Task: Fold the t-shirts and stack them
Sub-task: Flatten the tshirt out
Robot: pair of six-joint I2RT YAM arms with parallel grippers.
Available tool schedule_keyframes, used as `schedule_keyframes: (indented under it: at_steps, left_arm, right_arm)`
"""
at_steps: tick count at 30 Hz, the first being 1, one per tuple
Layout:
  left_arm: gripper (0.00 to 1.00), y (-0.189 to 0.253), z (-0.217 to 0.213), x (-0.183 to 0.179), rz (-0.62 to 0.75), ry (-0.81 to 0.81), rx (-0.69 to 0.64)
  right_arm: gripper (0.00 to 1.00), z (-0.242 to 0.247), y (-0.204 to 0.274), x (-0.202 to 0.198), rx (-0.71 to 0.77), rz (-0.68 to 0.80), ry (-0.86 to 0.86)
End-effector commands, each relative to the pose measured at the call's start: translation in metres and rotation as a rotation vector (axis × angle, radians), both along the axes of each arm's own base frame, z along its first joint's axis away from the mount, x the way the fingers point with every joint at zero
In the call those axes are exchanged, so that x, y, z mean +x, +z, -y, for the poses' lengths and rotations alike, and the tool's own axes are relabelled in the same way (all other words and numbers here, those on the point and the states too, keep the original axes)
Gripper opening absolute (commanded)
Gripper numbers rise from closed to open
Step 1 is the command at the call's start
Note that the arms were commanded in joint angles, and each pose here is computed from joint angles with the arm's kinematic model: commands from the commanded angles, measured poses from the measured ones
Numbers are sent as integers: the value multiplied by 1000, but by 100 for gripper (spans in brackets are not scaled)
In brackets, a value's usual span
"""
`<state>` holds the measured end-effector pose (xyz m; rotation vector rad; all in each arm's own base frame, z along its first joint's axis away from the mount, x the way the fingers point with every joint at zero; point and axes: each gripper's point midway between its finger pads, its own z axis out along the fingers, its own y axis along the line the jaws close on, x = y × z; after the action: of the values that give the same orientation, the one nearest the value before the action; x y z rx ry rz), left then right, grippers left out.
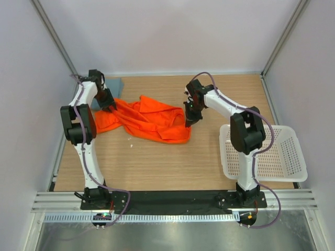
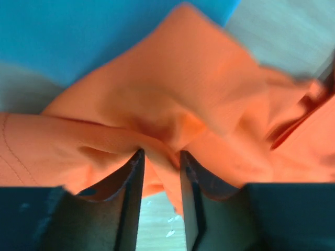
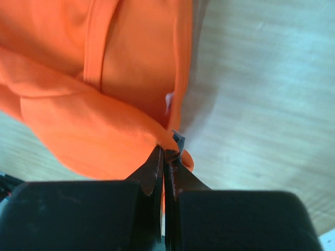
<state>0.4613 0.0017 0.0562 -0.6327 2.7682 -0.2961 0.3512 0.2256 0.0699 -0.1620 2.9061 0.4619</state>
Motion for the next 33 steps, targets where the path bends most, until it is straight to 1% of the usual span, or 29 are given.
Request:
schedule_keyframes:
  at_steps: [1,2,3,4,5,6,7,8,9,10,11,12,13,14,15,16,21,23,26,29,33]
  left_arm:
    - [39,42,-11,18,56,-40,67]
    - [42,54,-17,24,84,-33,93]
    - [48,67,-22,23,105,-19,130]
    - [51,75,-24,22,124,-11,141]
    - [54,74,-24,13,115,-5,147]
    - [55,91,-27,8,161,18,167]
    - [56,95,-28,2,174,27,173]
    - [55,77,-31,-18,119,36,170]
    - [54,92,-32,-24,169,53,168]
    - [52,88,-34,-32,163,66,162]
    - [48,79,-41,-43,142,88,159]
    - [46,60,-42,-62,93,99,148]
    - [43,60,-40,-67,103,106,114]
    - [37,55,-46,-73,96,128,99]
    - [34,42,-44,-84,64,131,83]
    - [32,41,-48,-84,77,145,82]
    - [31,18,-61,-88,45,184,61]
    - [30,3,-64,-86,16,169,64]
    - [28,-8,-69,-79,13,157,75]
    - [28,-7,-71,-69,32,157,73]
    - [28,-11,-72,-62,19,181,67]
  right_arm:
    - [5,0,17,21,0,9,35]
    - [8,1,9,25,-19,-7,40]
    - [14,5,10,25,-46,-14,45]
    - [30,5,18,35,-52,14,38]
    - [36,7,17,36,-68,13,37]
    - [44,10,23,37,-88,22,34]
    - [46,12,25,36,-95,24,35]
    - [48,15,33,35,-101,39,28]
    - [51,17,34,30,-108,31,26]
    - [52,18,37,27,-102,35,24]
    - [52,19,39,23,-96,34,22]
    - [53,21,45,16,-87,44,20]
    - [53,19,47,11,-68,40,24]
    - [53,19,50,6,-58,42,23]
    - [53,22,52,-2,-51,45,21]
    - [53,22,54,-6,-40,51,25]
    - [53,29,46,-32,-14,36,25]
    - [53,29,48,-37,2,45,19]
    - [53,28,43,-49,23,24,21]
    - [53,28,44,-51,33,25,23]
    - [53,29,44,-51,27,26,30]
